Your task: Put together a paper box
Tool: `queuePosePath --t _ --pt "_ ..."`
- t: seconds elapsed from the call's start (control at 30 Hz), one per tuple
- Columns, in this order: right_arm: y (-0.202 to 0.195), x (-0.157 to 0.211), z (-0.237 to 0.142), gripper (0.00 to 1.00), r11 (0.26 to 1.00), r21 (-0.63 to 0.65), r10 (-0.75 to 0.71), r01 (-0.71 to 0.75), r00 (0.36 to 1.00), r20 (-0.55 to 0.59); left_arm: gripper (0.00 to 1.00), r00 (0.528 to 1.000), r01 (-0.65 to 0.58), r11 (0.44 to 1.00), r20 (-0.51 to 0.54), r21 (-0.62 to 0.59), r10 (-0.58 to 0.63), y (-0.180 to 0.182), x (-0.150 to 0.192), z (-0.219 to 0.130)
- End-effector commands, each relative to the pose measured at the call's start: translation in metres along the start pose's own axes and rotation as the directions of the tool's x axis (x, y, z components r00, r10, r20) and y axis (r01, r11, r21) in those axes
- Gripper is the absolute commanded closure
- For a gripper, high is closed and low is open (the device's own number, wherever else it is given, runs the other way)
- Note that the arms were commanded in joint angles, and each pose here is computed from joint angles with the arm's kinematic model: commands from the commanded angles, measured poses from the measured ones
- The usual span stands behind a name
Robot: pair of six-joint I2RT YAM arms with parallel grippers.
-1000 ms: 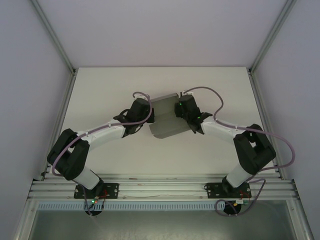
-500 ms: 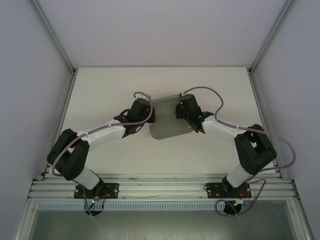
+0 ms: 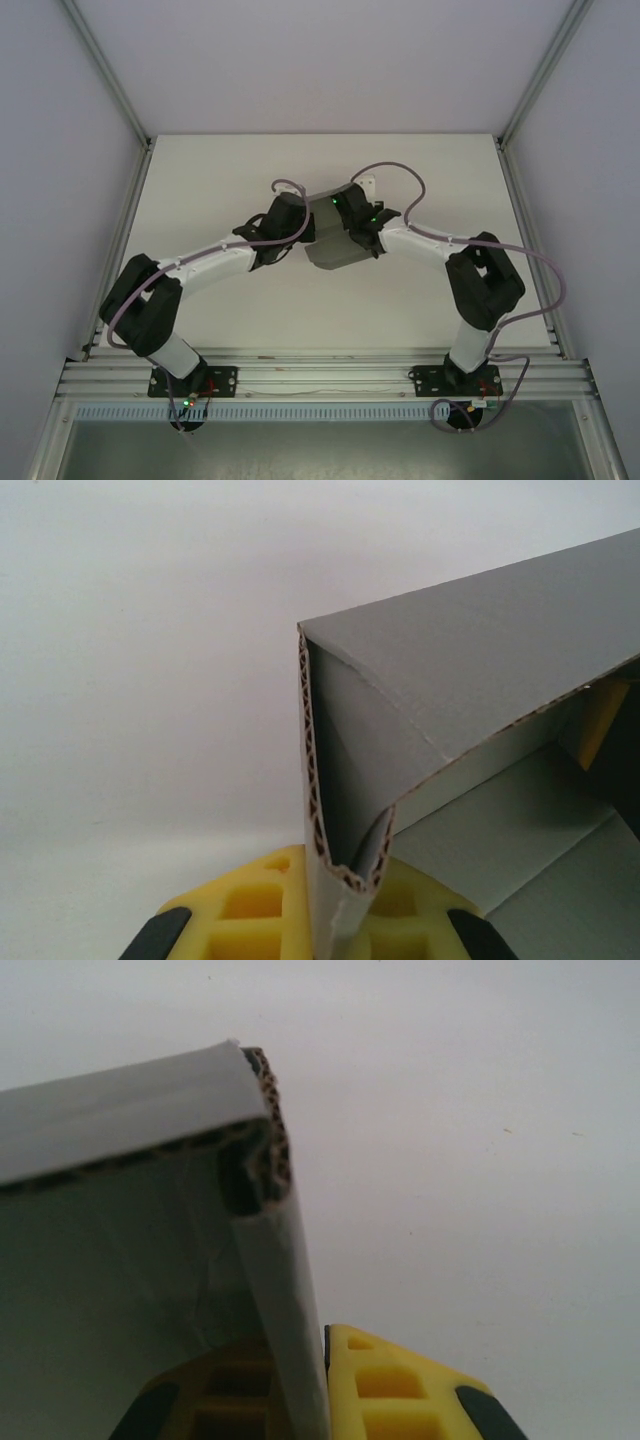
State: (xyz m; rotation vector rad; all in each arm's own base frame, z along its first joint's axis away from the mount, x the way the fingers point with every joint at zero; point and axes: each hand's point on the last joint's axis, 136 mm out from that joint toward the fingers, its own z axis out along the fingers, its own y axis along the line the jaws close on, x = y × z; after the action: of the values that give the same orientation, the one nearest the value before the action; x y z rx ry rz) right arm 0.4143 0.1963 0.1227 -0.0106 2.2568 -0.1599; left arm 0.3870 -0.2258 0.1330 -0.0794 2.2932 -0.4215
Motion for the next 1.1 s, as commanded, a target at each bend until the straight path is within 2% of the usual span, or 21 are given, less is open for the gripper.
queuePosePath --t 0.0,0.1,0.17,0.23,0.37,0.47,0.5,0.63,0.73,0.8,0.87,0.97,1.07 --pt "-0.071 0.009 0.013 0.88 0.973 0.229 0.016 -0.021 1.000 0.020 1.00 1.000 0.017 0.986 -0.009 -0.163 -0.019 0.035 -0.001 -0.005" --pt "-0.028 -0.004 0.000 0.82 0.994 -0.088 0.074 -0.066 0.993 0.091 1.00 1.000 0.003 0.991 -0.018 -0.132 -0.006 0.029 -0.001 0.000" --pt "-0.004 -0.015 -0.019 0.68 0.961 -0.272 0.092 -0.052 0.986 0.139 1.00 1.000 -0.013 0.994 -0.023 -0.108 0.010 0.024 -0.001 0.002" --pt "0.009 -0.025 -0.039 0.63 0.918 -0.396 0.111 -0.037 0.980 0.167 1.00 0.998 -0.049 0.997 -0.028 -0.064 0.048 0.015 -0.002 0.005" --pt "0.021 -0.037 -0.069 0.41 0.858 -0.513 0.122 -0.016 0.977 0.174 1.00 0.993 -0.115 0.993 -0.029 -0.018 0.114 -0.001 -0.014 0.008" --pt "0.018 -0.041 -0.085 0.15 0.840 -0.542 0.136 -0.019 0.975 0.177 1.00 0.984 -0.178 0.984 -0.020 -0.001 0.178 -0.008 -0.025 0.008" --pt "0.014 -0.042 -0.091 0.02 0.842 -0.540 0.147 -0.025 0.972 0.184 1.00 0.978 -0.210 0.978 -0.022 0.011 0.210 -0.011 -0.028 0.008" --pt "-0.017 -0.049 -0.105 0.00 0.873 -0.476 0.238 -0.111 0.947 0.216 1.00 0.928 -0.357 0.930 -0.078 0.088 0.364 -0.020 -0.035 0.007" --pt "-0.043 -0.047 -0.114 0.00 0.896 -0.409 0.280 -0.171 0.934 0.222 1.00 0.836 -0.516 0.848 -0.144 0.119 0.529 -0.016 -0.032 0.005" --pt "-0.056 -0.038 -0.119 0.00 0.907 -0.375 0.284 -0.194 0.937 0.203 1.00 0.735 -0.629 0.751 -0.162 0.200 0.659 -0.022 -0.024 -0.001" --pt "-0.068 -0.027 -0.121 0.00 0.915 -0.337 0.289 -0.220 0.942 0.170 1.00 0.615 -0.711 0.621 -0.138 0.330 0.777 -0.037 -0.008 -0.012" --pt "-0.092 -0.009 -0.122 0.00 0.925 -0.246 0.325 -0.288 0.937 0.125 1.00 0.431 -0.780 0.441 -0.130 0.444 0.893 -0.049 0.010 -0.030" --pt "-0.105 0.013 -0.124 0.00 0.928 -0.203 0.335 -0.314 0.939 0.081 1.00 0.260 -0.800 0.318 -0.184 0.508 0.948 -0.044 0.027 -0.038"
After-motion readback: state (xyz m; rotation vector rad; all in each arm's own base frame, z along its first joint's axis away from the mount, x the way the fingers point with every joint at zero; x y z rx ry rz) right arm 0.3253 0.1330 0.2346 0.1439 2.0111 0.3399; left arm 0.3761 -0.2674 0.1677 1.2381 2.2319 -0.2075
